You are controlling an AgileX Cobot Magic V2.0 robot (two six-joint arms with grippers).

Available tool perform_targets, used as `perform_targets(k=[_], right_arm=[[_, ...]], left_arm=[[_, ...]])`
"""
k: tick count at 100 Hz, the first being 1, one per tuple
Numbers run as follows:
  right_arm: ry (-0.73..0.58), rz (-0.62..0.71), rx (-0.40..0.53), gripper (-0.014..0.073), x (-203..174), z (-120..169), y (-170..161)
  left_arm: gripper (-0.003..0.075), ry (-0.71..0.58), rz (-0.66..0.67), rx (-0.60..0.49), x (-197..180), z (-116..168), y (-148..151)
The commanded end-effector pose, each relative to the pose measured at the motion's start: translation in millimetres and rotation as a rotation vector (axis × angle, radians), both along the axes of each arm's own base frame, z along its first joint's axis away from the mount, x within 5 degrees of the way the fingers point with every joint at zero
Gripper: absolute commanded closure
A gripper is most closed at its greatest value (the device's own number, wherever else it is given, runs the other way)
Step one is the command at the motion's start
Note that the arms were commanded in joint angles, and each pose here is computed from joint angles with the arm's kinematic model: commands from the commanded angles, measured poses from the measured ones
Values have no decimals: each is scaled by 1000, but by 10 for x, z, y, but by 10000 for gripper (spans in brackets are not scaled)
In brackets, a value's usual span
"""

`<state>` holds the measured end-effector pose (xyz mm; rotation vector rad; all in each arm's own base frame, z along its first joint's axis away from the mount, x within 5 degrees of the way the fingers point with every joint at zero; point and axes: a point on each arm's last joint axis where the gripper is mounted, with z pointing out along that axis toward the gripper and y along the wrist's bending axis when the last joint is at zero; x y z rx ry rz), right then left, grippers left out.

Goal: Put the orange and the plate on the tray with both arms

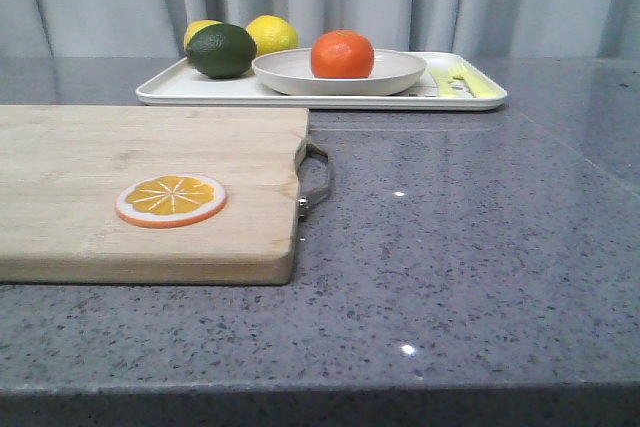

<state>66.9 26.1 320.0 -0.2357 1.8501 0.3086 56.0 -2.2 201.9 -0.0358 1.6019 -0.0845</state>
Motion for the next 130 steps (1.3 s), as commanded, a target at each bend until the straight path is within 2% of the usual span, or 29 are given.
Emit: perform_targets(k=[1, 62, 69, 75, 98, 113, 130], right_arm=[[-97, -17, 16, 670, 21, 144, -12], [-95, -19, 16, 670, 29, 120, -11], [-116, -28, 20, 670, 54, 88, -13], [-183, -49, 14, 670, 78, 62, -30], [-456, -139, 56, 670, 32, -302, -116], [-466, -180, 49, 670, -28, -623, -154], [-465, -218, 39, 670, -77, -843, -185]], left_arm=[[741, -97, 10, -14, -23, 58, 8], [740, -97, 10, -14, -23, 58, 8], [741, -97, 10, -14, -23, 58, 8], [741, -97, 10, -14, -23, 58, 8], [741, -97, 10, -14, -23, 58, 8], [741, -97, 10, -14, -23, 58, 8], [741, -97, 10, -14, -23, 58, 8]])
